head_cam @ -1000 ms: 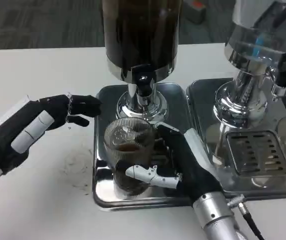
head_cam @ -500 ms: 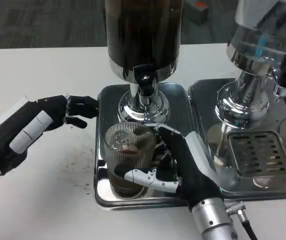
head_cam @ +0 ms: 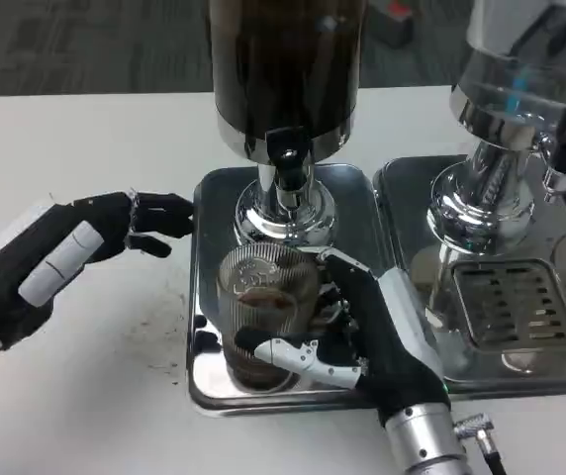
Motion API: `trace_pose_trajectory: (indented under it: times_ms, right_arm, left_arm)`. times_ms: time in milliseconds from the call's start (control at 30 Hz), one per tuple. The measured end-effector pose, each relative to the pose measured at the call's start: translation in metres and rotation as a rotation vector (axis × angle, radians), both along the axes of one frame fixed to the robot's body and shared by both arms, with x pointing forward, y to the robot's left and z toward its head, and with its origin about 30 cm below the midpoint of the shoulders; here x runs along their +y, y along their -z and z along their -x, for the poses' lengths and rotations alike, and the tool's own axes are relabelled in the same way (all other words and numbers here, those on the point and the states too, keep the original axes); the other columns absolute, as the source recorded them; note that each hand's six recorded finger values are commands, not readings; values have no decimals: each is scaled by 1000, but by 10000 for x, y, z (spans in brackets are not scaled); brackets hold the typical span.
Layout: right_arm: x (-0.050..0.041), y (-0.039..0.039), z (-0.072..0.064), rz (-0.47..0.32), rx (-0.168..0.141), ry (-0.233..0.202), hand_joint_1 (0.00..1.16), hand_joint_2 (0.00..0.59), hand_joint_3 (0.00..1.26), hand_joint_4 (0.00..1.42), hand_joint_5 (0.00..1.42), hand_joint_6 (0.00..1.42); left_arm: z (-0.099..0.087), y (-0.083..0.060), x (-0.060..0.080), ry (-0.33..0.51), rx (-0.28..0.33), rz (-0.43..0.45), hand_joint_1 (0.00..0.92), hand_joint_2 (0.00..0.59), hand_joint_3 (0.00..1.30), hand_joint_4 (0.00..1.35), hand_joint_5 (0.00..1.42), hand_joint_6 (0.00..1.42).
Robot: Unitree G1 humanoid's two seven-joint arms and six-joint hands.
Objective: Grasp the cup under the faucet to collect the drink, then remove the cup.
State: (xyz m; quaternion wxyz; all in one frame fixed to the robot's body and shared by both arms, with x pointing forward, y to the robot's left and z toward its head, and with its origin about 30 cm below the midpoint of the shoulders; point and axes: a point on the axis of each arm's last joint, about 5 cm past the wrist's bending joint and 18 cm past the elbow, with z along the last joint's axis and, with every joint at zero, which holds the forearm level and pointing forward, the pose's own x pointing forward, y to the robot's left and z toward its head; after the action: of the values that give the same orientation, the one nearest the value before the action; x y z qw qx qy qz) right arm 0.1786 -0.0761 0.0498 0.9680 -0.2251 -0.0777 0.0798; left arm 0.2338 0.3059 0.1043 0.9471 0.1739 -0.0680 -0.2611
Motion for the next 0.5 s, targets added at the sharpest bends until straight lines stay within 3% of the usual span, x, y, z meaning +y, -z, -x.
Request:
trace_pose_trajectory:
  times_ms: [500]
  right_arm:
    - [-68, 2, 55, 14, -22, 51, 737, 207, 559, 653, 800, 1073]
  left_arm:
    - [8, 19, 4, -9, 10, 3, 0, 105, 406, 381, 321, 407]
